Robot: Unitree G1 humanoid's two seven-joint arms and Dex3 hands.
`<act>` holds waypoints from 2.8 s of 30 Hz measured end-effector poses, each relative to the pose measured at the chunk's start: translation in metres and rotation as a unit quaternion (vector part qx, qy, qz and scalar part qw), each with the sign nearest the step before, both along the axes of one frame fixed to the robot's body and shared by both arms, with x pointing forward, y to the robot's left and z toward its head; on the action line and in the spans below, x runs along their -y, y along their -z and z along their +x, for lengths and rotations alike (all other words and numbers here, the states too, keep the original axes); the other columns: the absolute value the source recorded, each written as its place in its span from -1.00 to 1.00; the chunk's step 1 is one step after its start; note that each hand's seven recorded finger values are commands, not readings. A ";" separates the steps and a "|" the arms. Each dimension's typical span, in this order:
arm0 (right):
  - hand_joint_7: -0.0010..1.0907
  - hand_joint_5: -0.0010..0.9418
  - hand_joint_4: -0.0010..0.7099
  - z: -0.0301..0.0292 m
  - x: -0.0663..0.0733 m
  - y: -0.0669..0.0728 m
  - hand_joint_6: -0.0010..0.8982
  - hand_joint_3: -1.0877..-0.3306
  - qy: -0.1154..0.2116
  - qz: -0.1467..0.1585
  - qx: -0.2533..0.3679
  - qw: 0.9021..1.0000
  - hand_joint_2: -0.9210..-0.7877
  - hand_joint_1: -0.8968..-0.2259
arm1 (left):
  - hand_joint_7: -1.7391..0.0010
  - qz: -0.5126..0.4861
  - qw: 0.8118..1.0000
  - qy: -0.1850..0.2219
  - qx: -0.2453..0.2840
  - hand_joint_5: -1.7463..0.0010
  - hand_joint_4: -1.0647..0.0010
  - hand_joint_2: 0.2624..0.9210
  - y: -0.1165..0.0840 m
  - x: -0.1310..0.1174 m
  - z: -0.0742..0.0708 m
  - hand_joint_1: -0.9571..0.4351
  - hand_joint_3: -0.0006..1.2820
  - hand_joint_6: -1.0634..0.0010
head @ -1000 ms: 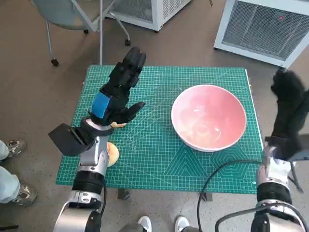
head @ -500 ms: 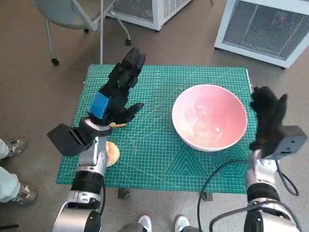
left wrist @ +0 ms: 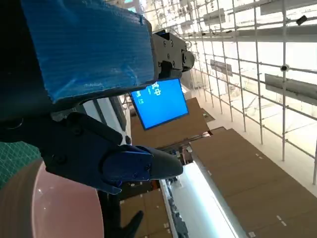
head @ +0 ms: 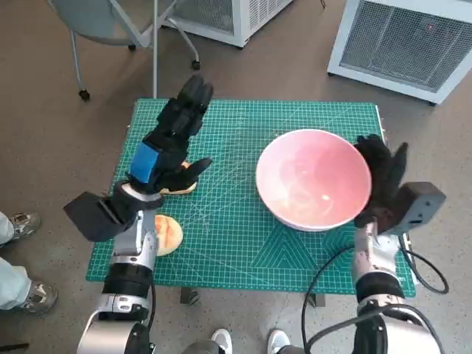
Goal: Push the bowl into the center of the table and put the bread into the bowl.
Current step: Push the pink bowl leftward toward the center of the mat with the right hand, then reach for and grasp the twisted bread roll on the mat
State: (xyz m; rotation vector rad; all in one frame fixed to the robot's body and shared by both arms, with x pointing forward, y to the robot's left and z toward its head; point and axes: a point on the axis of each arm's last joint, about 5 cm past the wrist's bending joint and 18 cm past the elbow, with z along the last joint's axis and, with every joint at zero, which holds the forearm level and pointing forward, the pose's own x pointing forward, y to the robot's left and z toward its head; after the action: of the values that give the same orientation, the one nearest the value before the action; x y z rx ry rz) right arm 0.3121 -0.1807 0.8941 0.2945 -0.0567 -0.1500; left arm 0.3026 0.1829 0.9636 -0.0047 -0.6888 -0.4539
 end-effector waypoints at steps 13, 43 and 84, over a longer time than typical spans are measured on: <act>-0.45 -0.99 -0.55 0.0074 -0.023 -0.006 -0.66 -0.41 -0.039 0.040 -0.002 0.998 -1.00 -0.15 | 0.97 0.002 1.000 -0.024 0.000 1.00 1.00 1.00 0.003 -0.010 -0.010 -0.54 -0.54 0.74; -0.51 -0.99 -0.51 0.0165 -0.054 -0.017 -0.60 -0.32 -0.102 0.065 -0.008 0.993 -1.00 -0.18 | 0.98 -0.001 0.996 -0.085 -0.013 1.00 0.98 1.00 0.011 -0.022 -0.032 -0.56 -0.54 0.74; -0.16 -1.00 -0.52 -0.0042 -0.012 -0.074 -0.91 -0.21 -0.145 -0.201 0.373 0.894 -1.00 -0.42 | 0.98 -0.022 0.999 -0.024 -0.008 1.00 1.00 1.00 0.005 0.010 -0.012 -0.54 -0.53 0.70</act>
State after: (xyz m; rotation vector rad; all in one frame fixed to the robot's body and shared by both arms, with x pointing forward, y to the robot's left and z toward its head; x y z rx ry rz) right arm 0.3079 -0.1683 0.9680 -0.0734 -0.7977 0.2819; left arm 0.2906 0.1729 0.9585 -0.0340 -0.6825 -0.3919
